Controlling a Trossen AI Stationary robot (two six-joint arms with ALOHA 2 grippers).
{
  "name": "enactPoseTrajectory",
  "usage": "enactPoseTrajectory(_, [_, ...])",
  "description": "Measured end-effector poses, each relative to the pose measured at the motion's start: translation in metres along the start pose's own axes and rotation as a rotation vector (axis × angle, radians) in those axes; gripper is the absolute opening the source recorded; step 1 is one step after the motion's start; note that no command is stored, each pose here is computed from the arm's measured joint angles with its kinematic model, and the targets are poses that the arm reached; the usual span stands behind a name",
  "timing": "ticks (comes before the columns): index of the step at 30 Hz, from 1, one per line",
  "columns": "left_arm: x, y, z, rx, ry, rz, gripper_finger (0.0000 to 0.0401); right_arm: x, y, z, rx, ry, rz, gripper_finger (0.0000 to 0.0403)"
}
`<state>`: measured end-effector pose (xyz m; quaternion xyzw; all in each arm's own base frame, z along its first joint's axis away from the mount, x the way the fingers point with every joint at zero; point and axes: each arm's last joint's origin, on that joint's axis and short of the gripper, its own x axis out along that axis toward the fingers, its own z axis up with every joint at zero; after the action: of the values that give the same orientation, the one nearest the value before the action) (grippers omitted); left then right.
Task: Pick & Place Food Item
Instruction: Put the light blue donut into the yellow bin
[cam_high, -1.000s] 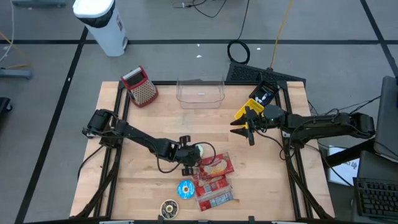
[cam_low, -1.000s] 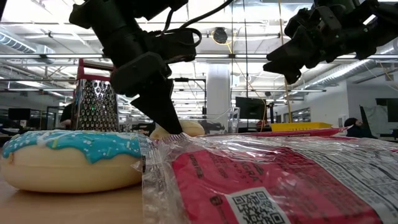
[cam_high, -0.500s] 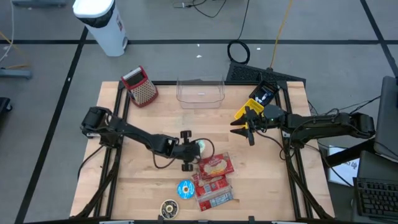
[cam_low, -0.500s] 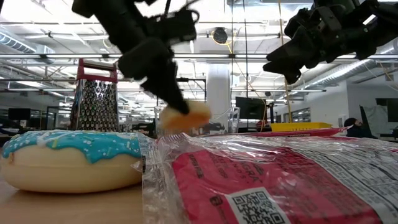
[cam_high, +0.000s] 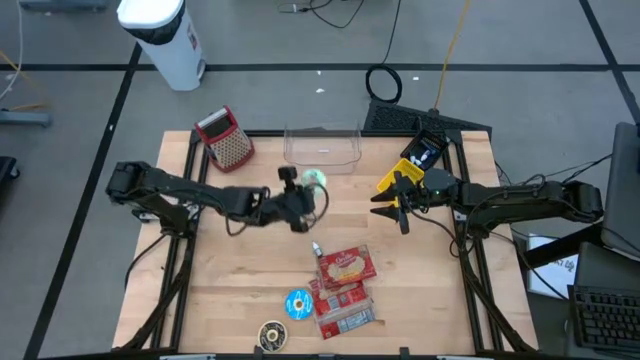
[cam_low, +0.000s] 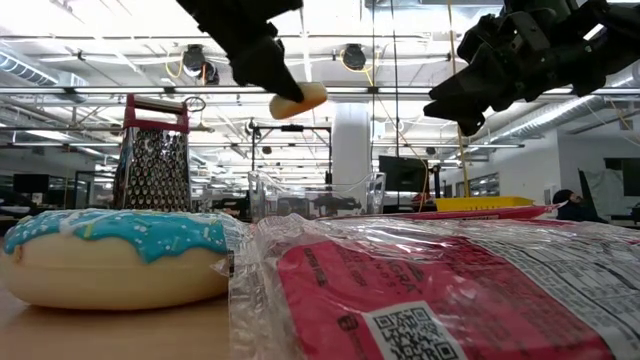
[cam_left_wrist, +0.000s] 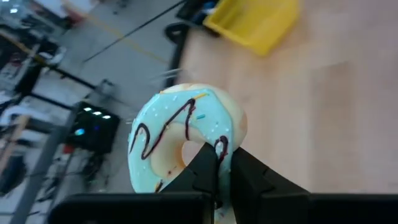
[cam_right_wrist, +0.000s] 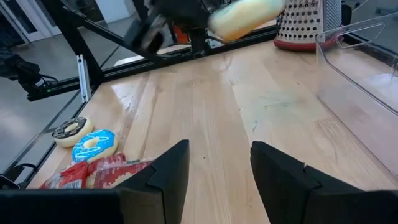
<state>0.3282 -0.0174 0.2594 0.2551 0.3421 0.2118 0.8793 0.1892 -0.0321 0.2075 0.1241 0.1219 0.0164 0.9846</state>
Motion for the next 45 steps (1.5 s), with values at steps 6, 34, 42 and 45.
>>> enactPoseTrajectory(6, [0.029, 0.039, -0.014, -0.004, 0.061, 0.054, 0.0019, 0.000, 0.000, 0.000, 0.000, 0.000, 0.000, 0.0160])
enactPoseTrajectory(34, [0.125, 0.103, -0.082, -0.211, 0.172, 0.034, 0.0016, 0.000, 0.000, 0.000, -0.024, 0.004, -0.002, 0.0160])
enactPoseTrajectory(42, [0.106, 0.074, -0.045, -0.031, -0.028, -0.077, 0.0025, 0.000, -0.004, -0.001, -0.036, -0.004, -0.116, 0.0160])
enactPoseTrajectory(45, [0.092, 0.042, -0.026, 0.091, -0.083, -0.119, 0.0031, 0.000, -0.005, -0.006, -0.072, 0.043, -0.144, 0.0160])
